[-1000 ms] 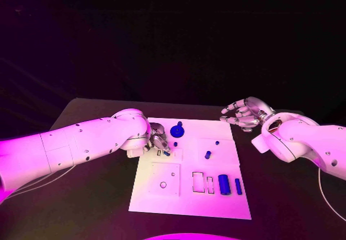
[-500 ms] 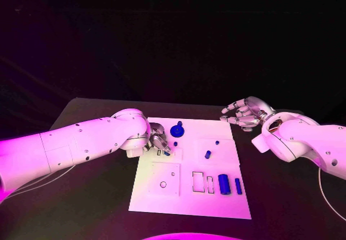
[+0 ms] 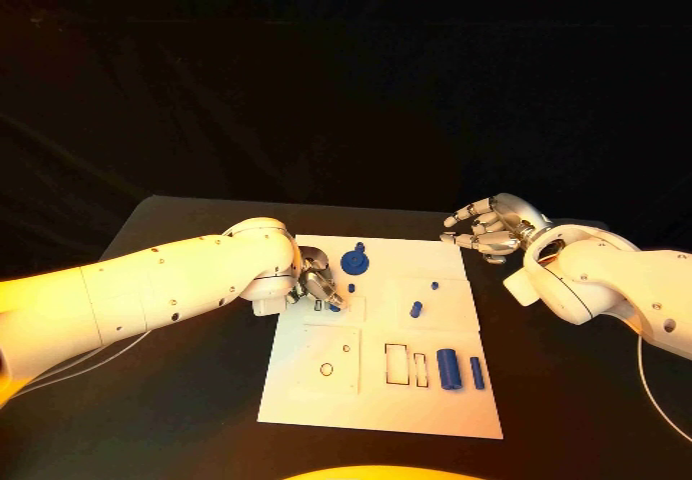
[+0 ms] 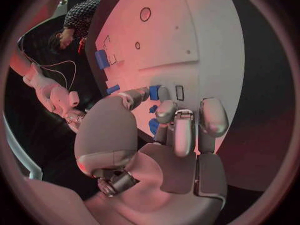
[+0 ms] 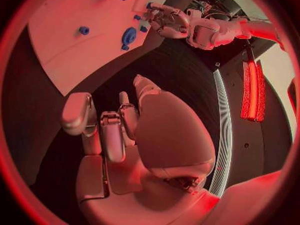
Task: Assemble the parts on the task board
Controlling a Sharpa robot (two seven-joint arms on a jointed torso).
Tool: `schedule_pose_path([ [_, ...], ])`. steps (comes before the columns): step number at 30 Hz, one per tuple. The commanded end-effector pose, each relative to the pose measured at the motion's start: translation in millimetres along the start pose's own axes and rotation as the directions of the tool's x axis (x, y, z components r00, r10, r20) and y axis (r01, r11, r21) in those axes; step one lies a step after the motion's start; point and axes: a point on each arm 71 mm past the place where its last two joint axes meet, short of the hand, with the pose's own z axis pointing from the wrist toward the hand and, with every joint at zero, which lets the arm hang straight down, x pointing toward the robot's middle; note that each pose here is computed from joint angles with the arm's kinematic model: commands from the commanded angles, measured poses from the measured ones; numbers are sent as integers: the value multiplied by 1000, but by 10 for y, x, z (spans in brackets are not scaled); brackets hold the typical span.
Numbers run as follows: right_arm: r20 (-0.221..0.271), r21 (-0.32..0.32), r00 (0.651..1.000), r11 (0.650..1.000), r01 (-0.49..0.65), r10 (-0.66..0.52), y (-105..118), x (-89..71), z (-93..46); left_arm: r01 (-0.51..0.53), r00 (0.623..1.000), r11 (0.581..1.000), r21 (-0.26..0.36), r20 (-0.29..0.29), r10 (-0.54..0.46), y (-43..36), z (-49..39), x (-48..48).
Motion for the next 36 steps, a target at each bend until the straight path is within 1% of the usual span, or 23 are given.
schedule_pose_path([
  [1,-9,-9,1000,1000,4,-4,5,8,-3,-1,1000,1000,-7,-28,1,9,11,35],
  [36,-5,-6,1000,1000,1,-1,-29,9,-13,10,1000,1000,-9,-10,-10,30,17,10],
])
